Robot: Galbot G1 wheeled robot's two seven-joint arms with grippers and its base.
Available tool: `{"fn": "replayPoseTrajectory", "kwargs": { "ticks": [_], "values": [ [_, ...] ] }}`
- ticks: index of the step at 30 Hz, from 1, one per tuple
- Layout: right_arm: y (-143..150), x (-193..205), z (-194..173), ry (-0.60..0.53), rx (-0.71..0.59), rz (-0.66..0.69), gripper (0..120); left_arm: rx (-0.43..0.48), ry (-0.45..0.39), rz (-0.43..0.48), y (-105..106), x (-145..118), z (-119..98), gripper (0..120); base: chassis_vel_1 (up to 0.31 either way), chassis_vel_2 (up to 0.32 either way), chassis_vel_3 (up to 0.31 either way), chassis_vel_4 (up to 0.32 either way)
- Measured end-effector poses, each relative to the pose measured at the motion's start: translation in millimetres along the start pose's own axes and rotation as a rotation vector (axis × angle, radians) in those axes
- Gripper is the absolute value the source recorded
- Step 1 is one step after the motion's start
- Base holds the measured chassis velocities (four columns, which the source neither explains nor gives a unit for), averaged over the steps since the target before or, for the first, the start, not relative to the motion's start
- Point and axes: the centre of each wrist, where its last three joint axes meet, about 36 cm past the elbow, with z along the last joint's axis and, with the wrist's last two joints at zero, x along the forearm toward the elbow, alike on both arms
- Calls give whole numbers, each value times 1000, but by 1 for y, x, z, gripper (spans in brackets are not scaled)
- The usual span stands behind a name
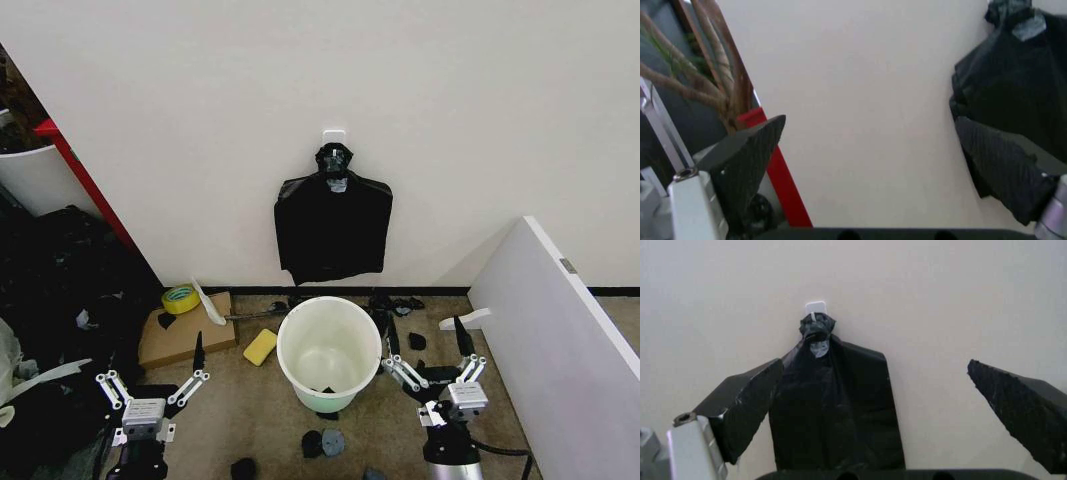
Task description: Place the garbage bag over the trash bin.
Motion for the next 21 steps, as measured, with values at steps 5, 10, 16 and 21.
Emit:
{"fn": "replayPoseTrajectory", "kwargs": {
  "ticks": [5, 10, 16, 21],
  "values": [
    [5, 2, 2, 4, 1, 6, 100, -2, -10, -23, 9, -4, -1, 100, 0, 0, 0, 0],
    [7, 3, 5, 8, 21, -8, 100, -5, 3, -16, 7, -1, 2, 100, 0, 0, 0, 0],
    [2, 3, 3, 3, 37, -26, 100, -3, 22, -13, 3, 3, 8, 100, 0, 0, 0, 0],
    [6, -6, 14, 41, -14, -60, 100, 3, 55, -5, 3, 15, 14, 100, 0, 0, 0, 0]
  ]
}}
